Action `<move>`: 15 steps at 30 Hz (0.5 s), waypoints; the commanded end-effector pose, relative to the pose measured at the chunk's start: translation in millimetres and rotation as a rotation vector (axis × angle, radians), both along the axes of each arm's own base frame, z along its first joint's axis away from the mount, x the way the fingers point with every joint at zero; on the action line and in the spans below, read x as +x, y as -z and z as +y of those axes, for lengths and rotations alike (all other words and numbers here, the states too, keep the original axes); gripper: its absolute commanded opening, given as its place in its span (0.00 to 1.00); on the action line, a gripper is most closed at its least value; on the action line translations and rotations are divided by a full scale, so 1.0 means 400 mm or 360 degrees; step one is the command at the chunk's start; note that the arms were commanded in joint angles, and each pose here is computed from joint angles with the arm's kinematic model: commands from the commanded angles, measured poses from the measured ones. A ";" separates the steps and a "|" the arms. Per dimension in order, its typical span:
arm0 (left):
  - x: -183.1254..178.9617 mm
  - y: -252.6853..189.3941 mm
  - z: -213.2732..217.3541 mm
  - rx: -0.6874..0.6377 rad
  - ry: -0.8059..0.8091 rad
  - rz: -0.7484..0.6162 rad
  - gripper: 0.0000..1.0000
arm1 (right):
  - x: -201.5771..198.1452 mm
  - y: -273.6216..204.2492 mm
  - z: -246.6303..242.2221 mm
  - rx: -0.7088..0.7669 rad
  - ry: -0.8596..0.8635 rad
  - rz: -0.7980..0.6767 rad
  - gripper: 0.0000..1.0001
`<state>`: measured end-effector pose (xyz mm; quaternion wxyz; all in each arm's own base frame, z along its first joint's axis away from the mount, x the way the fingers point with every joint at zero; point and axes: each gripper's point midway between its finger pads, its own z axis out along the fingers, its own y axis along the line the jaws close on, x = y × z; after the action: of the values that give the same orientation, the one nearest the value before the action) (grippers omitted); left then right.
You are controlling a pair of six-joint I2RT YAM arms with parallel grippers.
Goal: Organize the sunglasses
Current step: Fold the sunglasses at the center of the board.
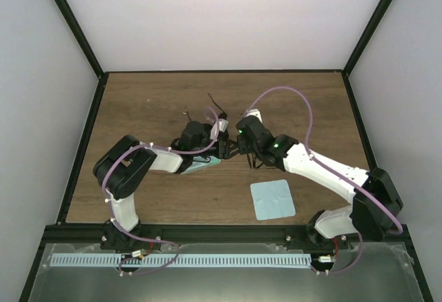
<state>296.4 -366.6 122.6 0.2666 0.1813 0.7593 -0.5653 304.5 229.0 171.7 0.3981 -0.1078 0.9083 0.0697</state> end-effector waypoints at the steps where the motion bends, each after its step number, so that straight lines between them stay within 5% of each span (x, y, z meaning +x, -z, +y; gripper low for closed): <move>1: 0.018 -0.059 -0.037 -0.0034 -0.0015 -0.0138 0.66 | -0.005 0.001 0.062 0.0086 -0.0024 0.0072 0.02; 15: 0.018 0.035 -0.075 0.0080 0.0083 -0.0003 0.85 | 0.034 0.221 0.020 -0.0465 0.0117 0.0299 0.04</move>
<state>304.2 -372.7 76.0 0.2213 0.1686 0.8082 -0.5191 320.3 217.5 109.6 0.3230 -0.1249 0.9358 -0.0653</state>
